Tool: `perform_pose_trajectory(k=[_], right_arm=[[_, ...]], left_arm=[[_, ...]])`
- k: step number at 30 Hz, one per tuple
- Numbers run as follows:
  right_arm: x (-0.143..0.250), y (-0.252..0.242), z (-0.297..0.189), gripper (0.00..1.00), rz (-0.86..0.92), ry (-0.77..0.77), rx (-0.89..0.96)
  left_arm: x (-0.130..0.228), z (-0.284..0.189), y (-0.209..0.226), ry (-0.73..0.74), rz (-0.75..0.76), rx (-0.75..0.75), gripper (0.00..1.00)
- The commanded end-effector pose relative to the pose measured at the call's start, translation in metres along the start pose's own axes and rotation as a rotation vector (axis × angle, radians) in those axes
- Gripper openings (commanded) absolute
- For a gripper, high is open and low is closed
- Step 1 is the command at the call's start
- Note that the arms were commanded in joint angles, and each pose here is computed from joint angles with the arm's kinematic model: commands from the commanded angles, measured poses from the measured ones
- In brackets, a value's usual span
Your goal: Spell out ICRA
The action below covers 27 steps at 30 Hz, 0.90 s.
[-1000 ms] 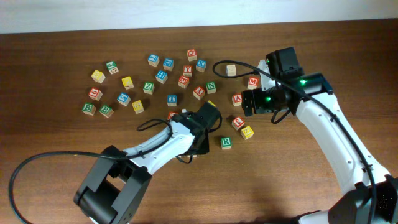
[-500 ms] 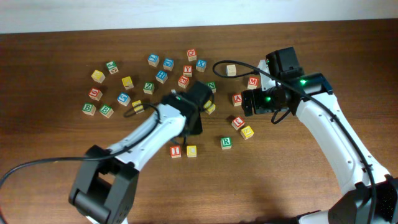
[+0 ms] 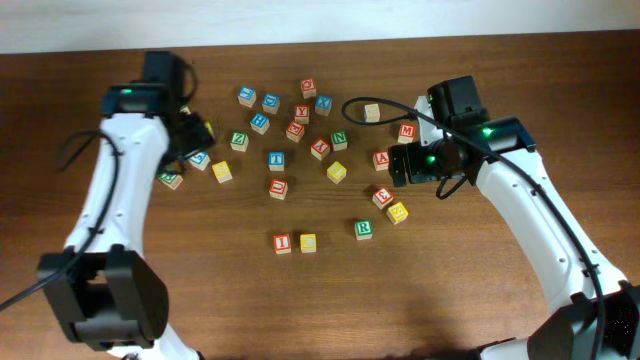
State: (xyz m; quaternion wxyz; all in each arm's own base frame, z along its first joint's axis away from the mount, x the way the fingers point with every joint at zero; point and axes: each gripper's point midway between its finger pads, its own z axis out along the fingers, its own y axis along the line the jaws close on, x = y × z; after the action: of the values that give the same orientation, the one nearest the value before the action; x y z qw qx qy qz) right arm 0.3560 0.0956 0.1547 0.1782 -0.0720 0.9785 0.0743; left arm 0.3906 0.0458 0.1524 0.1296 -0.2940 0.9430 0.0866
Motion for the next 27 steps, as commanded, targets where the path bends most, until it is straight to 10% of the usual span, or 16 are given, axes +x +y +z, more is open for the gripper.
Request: perform_pose_trajectory(k=[1,13,27], right_arm=[[-0.001,0.000,0.001,0.98,-0.010,0.002,0.008],[-0.001,0.000,0.001,0.98,-0.009,0.002,0.008],[-0.001,0.000,0.001,0.98,-0.009,0.002,0.008]], left_arm=[[0.001,0.004,0.026,0.062,-0.073,0.025,0.99],[0.075,0.031,0.007,0.345,0.027,0.176,0.99],[0.048,-0.059,0.023,0.033,0.005,0.293,0.99]])
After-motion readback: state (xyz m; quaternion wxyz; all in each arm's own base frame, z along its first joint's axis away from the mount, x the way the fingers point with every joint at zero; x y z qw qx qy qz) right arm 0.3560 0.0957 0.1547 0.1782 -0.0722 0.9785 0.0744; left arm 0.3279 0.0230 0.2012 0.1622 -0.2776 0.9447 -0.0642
